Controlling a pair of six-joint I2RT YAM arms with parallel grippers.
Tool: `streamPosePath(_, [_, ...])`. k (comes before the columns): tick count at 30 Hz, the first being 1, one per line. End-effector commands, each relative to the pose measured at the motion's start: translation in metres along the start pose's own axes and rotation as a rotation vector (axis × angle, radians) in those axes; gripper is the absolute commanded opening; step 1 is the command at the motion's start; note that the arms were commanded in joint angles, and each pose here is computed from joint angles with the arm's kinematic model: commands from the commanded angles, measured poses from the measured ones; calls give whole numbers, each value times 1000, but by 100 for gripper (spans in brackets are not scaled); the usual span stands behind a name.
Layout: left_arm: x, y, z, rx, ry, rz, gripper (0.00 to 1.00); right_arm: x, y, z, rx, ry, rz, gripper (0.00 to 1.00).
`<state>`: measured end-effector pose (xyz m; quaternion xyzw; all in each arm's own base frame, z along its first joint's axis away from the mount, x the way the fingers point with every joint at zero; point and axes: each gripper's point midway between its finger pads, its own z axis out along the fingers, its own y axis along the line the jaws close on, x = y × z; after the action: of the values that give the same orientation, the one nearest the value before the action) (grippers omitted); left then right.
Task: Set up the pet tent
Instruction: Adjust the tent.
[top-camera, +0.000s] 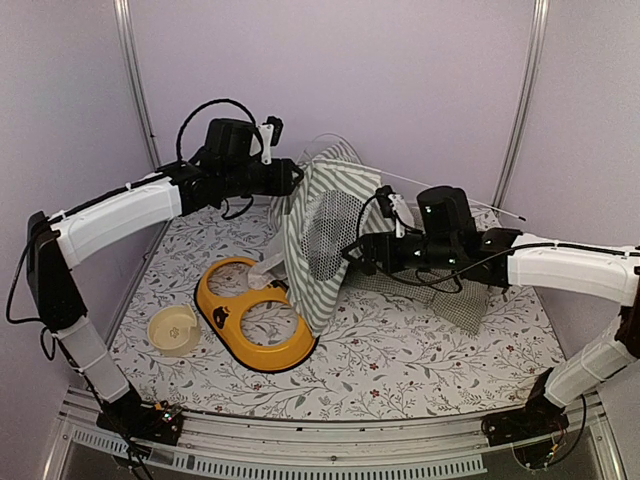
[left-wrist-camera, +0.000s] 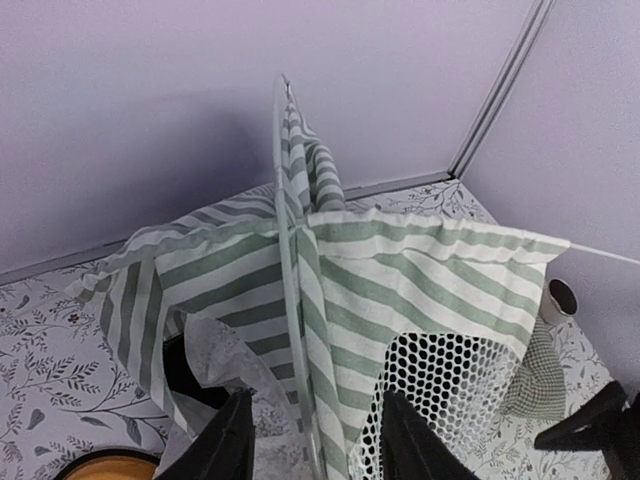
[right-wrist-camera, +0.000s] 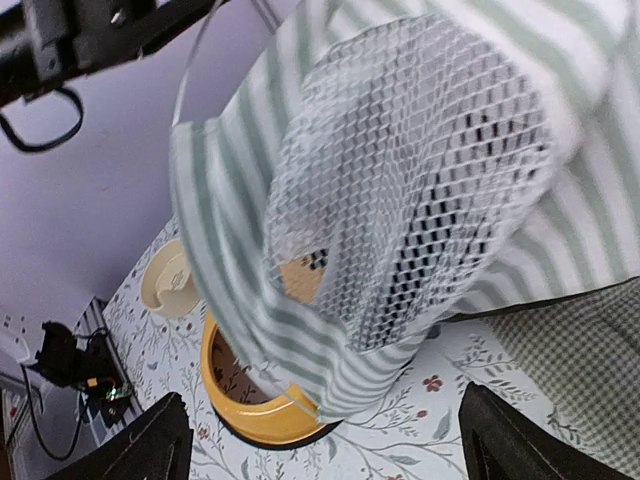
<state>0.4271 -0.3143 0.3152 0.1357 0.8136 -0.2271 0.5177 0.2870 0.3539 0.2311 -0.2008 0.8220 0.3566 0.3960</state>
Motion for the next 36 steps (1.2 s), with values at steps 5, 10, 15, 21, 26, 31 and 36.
streamPosePath(5, [-10, -2, 13, -1, 8, 26, 33, -62, -39, 0, 80, -168, 153, 96])
streamPosePath(10, [-11, -2, 22, -4, 18, 36, 22, -82, -66, 11, 160, -239, 196, 92])
streamPosePath(15, [-14, -2, 30, -15, 20, 47, 8, -101, -82, 25, 198, -271, 213, 76])
streamPosePath(21, [-26, 10, 30, -84, -22, 35, 0, -99, -93, 27, 246, -253, 206, 18])
streamPosePath(26, [-65, 29, 7, -186, -141, -9, 0, -85, -103, 9, 271, -238, 218, 0])
streamPosePath(31, [-107, 39, -22, -241, -263, -31, 0, -65, -110, -11, 308, -222, 221, 0])
streamPosePath(36, [-129, 45, -37, -269, -314, -33, 0, -54, -121, -29, 331, -222, 239, 0])
